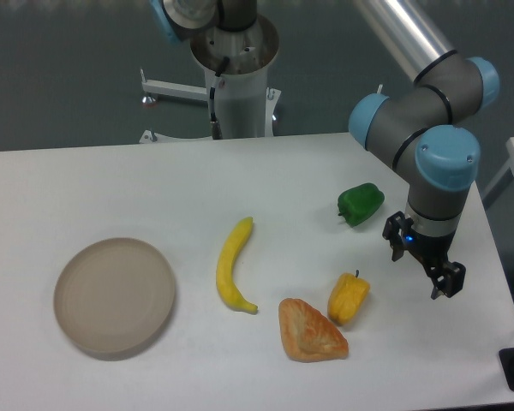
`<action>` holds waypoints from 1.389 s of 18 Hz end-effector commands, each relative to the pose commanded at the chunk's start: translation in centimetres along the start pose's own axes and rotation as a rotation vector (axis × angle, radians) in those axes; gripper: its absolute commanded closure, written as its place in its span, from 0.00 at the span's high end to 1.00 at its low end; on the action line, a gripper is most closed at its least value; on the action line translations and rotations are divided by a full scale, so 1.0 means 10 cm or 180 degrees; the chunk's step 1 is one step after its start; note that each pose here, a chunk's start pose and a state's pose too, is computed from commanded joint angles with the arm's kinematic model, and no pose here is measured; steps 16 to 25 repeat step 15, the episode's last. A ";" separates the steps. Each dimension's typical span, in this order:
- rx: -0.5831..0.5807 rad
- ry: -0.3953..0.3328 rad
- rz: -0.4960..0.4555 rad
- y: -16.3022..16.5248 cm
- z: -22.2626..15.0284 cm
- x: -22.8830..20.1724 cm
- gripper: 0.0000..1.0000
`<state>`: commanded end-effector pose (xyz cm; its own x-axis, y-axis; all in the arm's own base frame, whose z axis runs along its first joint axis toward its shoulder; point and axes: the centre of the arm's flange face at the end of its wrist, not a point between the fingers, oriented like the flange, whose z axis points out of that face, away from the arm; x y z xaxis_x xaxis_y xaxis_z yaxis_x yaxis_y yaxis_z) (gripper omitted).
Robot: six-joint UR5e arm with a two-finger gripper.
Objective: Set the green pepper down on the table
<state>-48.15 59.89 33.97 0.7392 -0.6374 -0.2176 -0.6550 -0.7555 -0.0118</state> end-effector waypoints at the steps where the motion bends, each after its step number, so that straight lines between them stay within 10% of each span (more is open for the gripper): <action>1: 0.0000 -0.0010 0.0000 0.00 0.00 -0.01 1.00; 25: 0.0000 -0.0054 -0.0004 0.00 0.03 -0.03 1.00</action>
